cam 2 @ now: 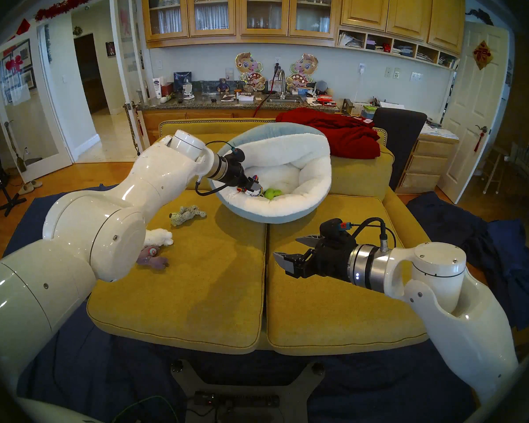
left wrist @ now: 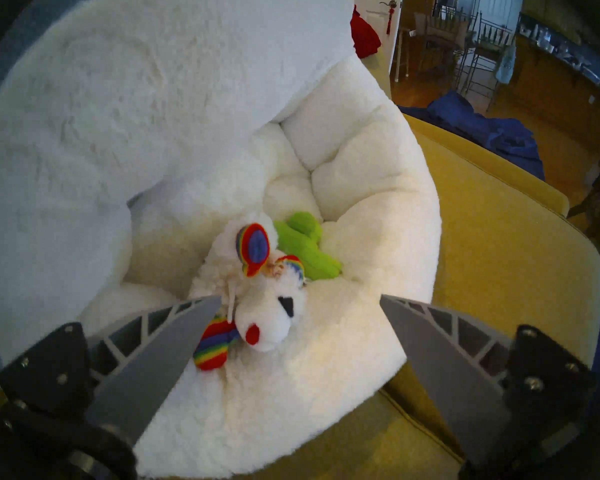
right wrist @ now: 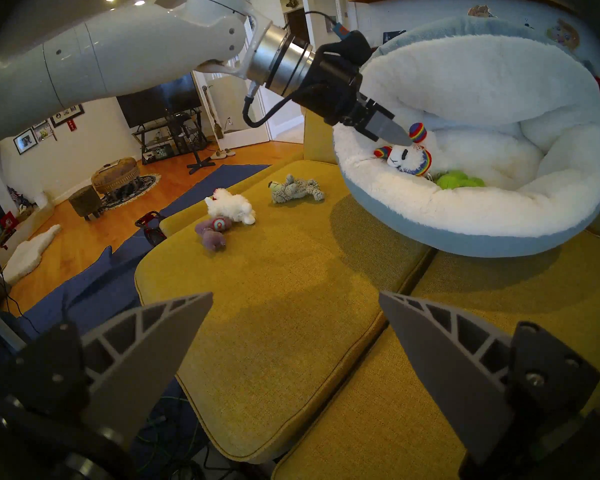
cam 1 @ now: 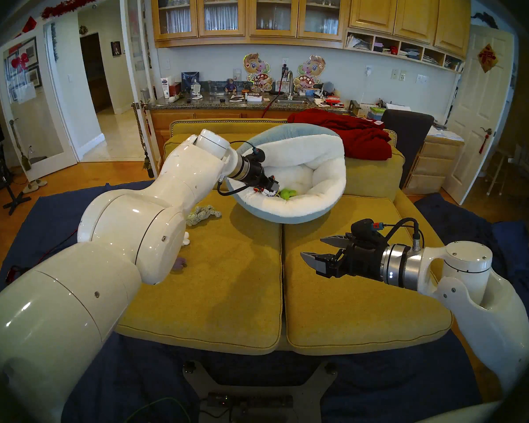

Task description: Put toys into dog bed

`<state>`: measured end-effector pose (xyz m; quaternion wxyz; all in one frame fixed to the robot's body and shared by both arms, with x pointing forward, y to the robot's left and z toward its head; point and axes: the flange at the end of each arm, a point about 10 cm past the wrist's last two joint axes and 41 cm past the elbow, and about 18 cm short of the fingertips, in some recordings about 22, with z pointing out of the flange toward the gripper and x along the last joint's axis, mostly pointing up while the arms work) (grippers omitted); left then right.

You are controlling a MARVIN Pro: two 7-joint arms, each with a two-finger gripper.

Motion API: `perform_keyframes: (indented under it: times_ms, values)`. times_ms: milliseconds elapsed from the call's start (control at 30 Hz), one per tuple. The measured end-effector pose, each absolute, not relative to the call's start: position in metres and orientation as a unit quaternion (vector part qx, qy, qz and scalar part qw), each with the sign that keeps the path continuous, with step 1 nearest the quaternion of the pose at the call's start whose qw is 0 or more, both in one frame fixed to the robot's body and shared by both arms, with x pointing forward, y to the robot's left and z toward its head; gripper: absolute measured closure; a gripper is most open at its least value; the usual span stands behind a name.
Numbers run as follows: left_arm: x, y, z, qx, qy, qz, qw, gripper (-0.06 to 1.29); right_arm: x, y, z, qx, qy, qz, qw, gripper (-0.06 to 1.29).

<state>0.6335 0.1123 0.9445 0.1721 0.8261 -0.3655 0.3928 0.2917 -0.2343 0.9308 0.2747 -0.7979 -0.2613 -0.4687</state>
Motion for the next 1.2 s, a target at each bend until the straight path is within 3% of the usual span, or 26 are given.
perform_keyframes:
  times_ms: [1200]
  values:
    - [0.636,0.226,1.011,0.810,-0.348,0.443,0.162,0.00,0.292,-0.236,0.921,-0.805,-0.255,-0.458,0.277,-0.03]
